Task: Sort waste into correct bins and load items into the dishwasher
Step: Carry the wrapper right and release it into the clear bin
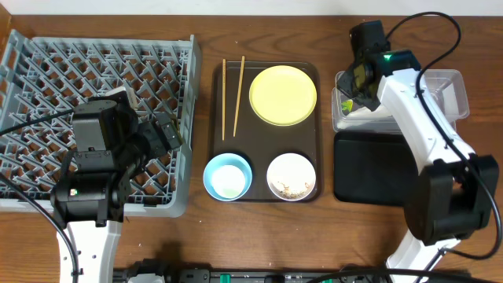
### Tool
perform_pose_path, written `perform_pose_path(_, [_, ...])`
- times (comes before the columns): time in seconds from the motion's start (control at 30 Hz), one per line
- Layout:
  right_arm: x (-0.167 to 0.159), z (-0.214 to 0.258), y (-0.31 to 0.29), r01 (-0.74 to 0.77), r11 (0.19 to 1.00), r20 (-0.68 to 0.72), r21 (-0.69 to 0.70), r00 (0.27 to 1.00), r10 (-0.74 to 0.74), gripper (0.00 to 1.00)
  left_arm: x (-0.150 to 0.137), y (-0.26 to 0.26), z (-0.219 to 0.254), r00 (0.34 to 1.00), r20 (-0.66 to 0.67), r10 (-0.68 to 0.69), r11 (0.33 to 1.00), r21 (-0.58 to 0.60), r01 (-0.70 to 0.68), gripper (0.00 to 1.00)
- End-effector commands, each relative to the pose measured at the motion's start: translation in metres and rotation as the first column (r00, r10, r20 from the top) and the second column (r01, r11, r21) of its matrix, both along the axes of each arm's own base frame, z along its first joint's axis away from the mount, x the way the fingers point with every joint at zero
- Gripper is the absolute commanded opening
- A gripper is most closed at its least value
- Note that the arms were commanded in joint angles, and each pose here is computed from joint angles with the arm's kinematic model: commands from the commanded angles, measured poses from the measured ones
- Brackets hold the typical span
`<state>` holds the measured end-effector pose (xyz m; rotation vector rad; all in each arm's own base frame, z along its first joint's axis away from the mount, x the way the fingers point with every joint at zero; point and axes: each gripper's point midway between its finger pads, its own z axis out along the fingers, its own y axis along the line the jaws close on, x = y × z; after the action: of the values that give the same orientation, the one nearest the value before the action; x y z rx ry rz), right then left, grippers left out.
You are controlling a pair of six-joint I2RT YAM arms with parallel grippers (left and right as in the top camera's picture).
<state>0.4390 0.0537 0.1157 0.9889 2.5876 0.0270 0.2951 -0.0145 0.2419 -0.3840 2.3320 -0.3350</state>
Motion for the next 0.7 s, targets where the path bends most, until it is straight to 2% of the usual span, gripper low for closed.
perform_pose_path(0.0, [0.001, -0.009, -0.037, 0.157, 0.987, -0.011, -0.021, 0.988, -0.157, 0.01, 0.001, -0.003, 0.009, 0.999, 0.024, -0.024, 1.000, 0.004, 0.024, 0.98])
perform_pose_path(0.2, [-0.006, -0.013, -0.079, 0.329, 0.944, -0.030, -0.004, 0.944, -0.329, 0.01, 0.001, -0.003, 0.009, 0.999, 0.024, -0.024, 1.000, 0.004, 0.024, 0.98])
perform_pose_path(0.23, [-0.004, -0.012, -0.083, 0.338, 0.941, -0.021, 0.002, 0.941, -0.338, 0.04, 0.001, -0.003, 0.009, 0.999, 0.024, -0.024, 1.000, 0.004, 0.024, 0.98])
perform_pose_path(0.27, [-0.001, -0.012, -0.086, 0.337, 0.942, -0.013, 0.006, 0.942, -0.336, 0.17, 0.001, -0.003, 0.009, 0.999, 0.024, -0.025, 1.000, 0.005, 0.025, 0.98])
perform_pose_path(0.3, [0.001, -0.011, -0.087, 0.311, 0.950, -0.010, 0.015, 0.950, -0.311, 0.26, 0.001, -0.003, 0.009, 0.999, 0.024, -0.025, 1.000, 0.005, 0.025, 0.98])
perform_pose_path(0.4, [0.007, -0.002, -0.084, 0.194, 0.981, 0.009, 0.023, 0.981, -0.194, 0.40, 0.001, -0.003, 0.009, 0.999, 0.024, -0.025, 1.000, 0.005, 0.025, 0.98])
perform_pose_path(0.57, [0.006, 0.037, -0.082, 0.026, 0.999, 0.080, -0.027, 0.997, -0.023, 0.43, 0.001, -0.003, 0.009, 0.999, 0.024, -0.025, 1.000, 0.005, 0.025, 0.98])
perform_pose_path(0.67, [-0.005, 0.067, -0.078, -0.007, 0.999, 0.123, -0.040, 0.992, 0.011, 0.48, 0.001, -0.003, 0.009, 0.999, 0.024, -0.024, 1.000, 0.004, 0.024, 0.98])
